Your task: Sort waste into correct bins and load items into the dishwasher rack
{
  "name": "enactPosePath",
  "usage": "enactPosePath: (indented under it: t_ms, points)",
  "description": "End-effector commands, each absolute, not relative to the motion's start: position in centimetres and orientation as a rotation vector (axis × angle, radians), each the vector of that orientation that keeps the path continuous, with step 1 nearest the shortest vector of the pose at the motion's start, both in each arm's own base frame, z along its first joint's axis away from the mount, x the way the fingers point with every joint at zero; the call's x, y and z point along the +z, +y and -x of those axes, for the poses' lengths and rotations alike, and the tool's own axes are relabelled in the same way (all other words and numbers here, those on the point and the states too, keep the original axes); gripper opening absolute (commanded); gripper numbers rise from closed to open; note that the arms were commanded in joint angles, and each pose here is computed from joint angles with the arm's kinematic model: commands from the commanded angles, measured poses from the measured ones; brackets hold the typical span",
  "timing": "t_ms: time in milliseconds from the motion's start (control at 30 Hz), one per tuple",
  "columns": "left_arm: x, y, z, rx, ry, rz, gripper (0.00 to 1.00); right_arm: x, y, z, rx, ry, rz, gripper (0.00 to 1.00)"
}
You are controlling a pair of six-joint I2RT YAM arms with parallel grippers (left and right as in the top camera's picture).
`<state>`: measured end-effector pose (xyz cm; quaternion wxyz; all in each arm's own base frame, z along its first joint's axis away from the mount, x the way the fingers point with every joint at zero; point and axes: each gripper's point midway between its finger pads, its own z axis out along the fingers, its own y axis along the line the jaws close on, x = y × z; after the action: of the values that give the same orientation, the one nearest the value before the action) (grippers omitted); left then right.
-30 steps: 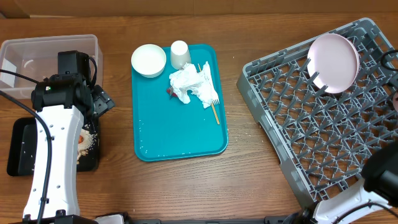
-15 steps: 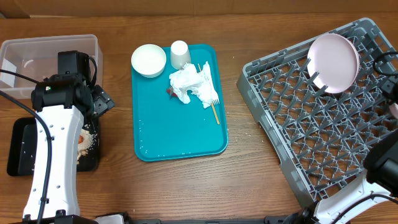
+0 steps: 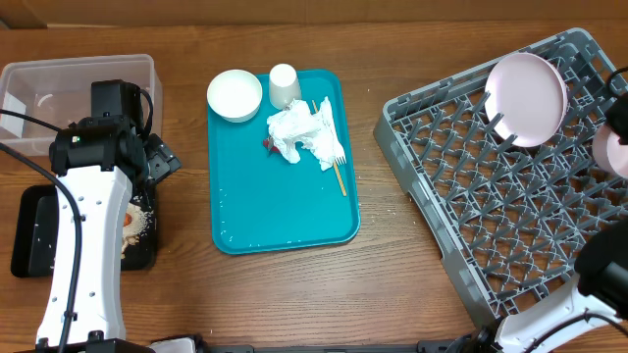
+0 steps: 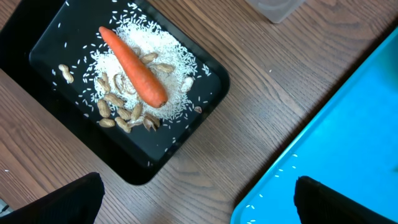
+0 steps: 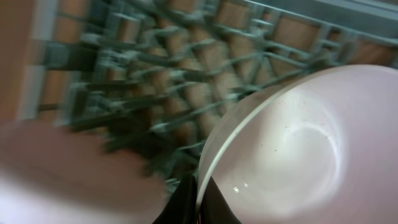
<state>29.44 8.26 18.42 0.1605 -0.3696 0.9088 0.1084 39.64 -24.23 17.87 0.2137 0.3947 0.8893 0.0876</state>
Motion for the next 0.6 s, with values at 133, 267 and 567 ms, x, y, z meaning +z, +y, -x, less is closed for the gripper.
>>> enactPosePath:
  t_ms: [133, 267, 567]
  points:
    - [18.8, 8.3, -29.7, 0.305, 2.588, 1.04, 1.0, 23.4, -21.2, -40.7, 0.678, 2.305, -0.894, 0.04]
    - [18.8, 8.3, -29.7, 0.305, 2.588, 1.041, 1.0, 23.2, -20.9, -41.4, 0.78, 2.28, -0.828, 0.04]
    - [18.8, 8.3, -29.7, 0.305, 2.588, 1.04, 1.0, 20.3, -21.0, -43.6, 0.95, 2.238, -0.797, 0.04]
